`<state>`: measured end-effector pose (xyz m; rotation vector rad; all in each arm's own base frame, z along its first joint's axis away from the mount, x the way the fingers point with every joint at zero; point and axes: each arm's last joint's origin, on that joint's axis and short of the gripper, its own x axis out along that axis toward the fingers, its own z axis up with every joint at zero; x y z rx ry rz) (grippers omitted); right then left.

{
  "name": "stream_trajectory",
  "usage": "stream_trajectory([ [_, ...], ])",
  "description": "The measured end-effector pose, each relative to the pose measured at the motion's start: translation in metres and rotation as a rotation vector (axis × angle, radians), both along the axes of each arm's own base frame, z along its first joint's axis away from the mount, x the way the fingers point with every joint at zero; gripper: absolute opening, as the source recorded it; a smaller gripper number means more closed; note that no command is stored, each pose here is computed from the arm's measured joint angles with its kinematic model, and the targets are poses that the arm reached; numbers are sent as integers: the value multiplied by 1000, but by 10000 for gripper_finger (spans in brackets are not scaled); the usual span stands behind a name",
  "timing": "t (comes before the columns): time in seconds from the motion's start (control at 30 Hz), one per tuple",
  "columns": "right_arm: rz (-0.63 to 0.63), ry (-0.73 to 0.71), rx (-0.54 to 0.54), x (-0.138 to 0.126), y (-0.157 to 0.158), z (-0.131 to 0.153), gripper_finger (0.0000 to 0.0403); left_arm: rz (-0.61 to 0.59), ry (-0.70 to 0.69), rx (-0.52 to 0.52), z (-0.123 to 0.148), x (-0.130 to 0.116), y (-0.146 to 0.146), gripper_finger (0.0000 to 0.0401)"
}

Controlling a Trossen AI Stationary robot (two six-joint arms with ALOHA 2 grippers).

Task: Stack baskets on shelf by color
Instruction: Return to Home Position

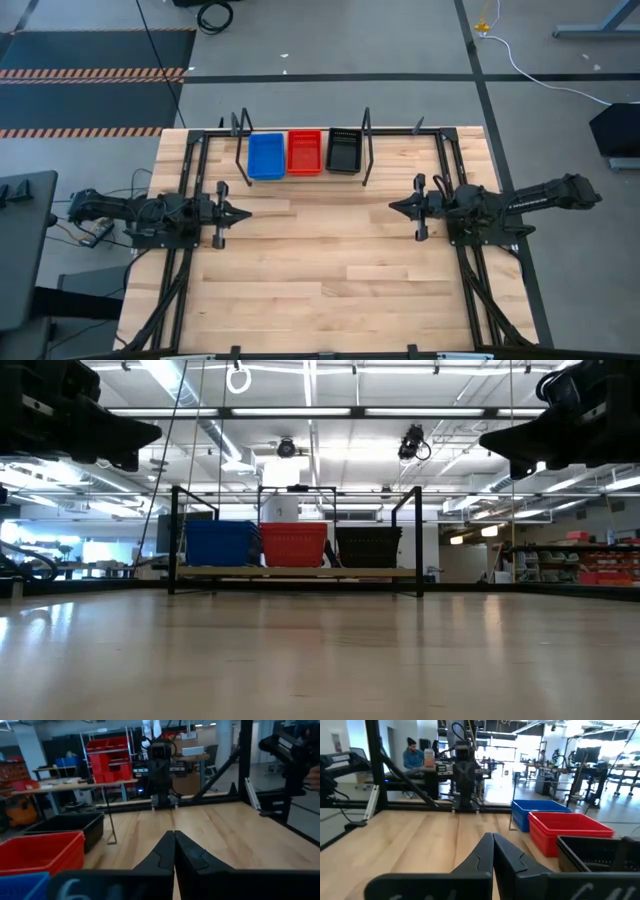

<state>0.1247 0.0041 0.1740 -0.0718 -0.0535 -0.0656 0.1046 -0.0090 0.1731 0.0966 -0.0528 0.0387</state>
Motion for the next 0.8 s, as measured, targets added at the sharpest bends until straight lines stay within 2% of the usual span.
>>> stream_trajectory([
  [0.23,53,-41,22,-3,-1,4,6,-26,-23,-8,2,0,8,4],
  [0.37,53,-6,28,-4,-1,1,6,-65,-13,-19,1,0,12,4],
  [0.53,17,59,27,-4,-2,-6,6,-22,2,-23,0,0,18,4],
  [0.8,-6,43,13,-4,-2,-5,7,-7,40,-53,-4,0,20,4],
])
